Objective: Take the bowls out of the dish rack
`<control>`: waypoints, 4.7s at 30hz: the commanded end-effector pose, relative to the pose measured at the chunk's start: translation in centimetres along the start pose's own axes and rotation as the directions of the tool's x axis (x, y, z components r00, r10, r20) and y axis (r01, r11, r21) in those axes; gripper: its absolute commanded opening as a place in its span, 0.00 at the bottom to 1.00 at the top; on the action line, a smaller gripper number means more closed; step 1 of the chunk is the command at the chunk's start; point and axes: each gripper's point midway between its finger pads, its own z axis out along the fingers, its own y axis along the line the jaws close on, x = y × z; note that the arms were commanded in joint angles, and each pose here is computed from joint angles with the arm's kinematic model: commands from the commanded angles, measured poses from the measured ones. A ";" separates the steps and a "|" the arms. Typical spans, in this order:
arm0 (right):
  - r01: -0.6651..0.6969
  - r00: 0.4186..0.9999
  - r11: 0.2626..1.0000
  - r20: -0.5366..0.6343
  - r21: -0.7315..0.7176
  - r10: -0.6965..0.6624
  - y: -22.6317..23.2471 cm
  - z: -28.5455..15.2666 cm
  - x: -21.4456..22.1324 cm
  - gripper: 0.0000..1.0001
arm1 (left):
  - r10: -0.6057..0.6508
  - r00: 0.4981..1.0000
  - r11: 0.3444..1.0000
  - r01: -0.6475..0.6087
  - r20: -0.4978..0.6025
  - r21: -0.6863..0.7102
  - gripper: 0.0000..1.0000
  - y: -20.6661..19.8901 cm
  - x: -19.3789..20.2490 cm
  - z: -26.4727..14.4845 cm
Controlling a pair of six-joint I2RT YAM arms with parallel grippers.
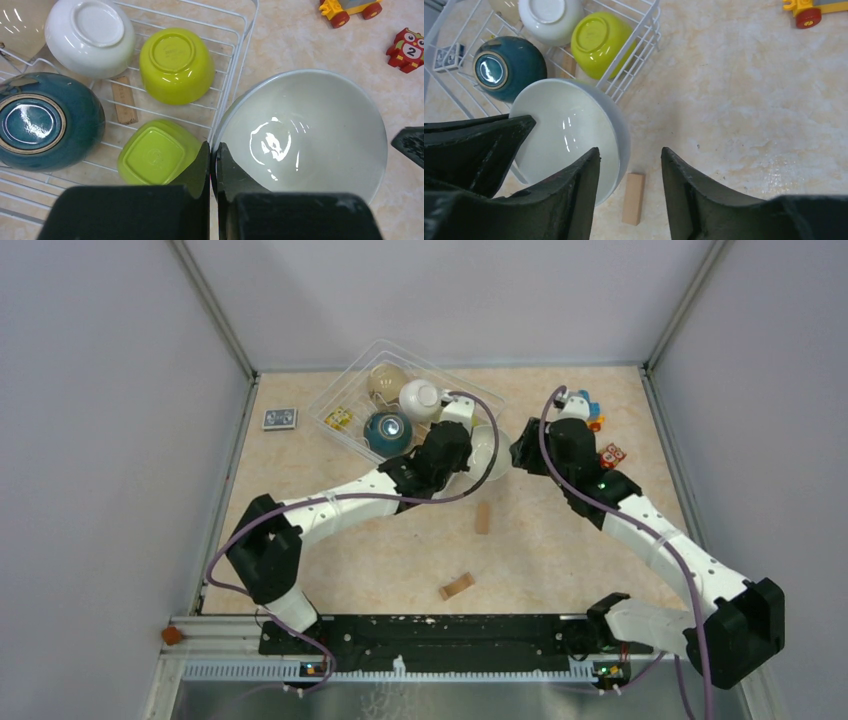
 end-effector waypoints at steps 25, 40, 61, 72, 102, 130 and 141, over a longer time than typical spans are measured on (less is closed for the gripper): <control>0.022 0.999 0.974 0.020 0.224 -0.027 -3.9 2.6 -0.7 0.00 | -0.191 0.975 0.931 0.145 0.109 0.336 0.52 -6.8 -6.1 -1.4; -0.223 0.974 0.811 0.082 0.541 0.212 -14.0 7.5 -2.7 0.00 | -0.231 0.970 0.948 0.206 0.080 0.243 0.96 0.5 -7.0 -2.9; -0.310 0.933 0.757 0.030 0.576 0.359 -16.4 18.6 -2.6 0.00 | -0.250 0.954 0.958 0.268 0.162 -0.101 0.99 10.9 -4.4 -7.4; -0.268 0.941 0.765 -0.011 0.586 0.338 -17.9 19.0 -1.7 0.42 | -0.253 0.952 0.952 0.276 0.173 -0.129 0.99 11.5 -3.8 -7.2; -0.009 0.997 0.983 0.077 -0.183 0.023 -1.8 4.4 -3.0 0.75 | -0.219 0.976 0.976 0.219 -0.017 -0.014 0.99 15.3 -2.7 -1.1; 0.026 0.998 0.977 0.069 -0.211 -0.012 -1.1 2.6 -1.0 0.84 | -0.383 0.862 0.907 0.419 -0.332 0.042 0.99 24.4 1.3 6.9; 0.021 0.998 0.979 0.061 -0.203 -0.008 -1.2 2.7 -0.7 0.84 | -0.398 0.841 0.912 0.404 -0.366 -0.063 0.98 25.7 2.5 6.7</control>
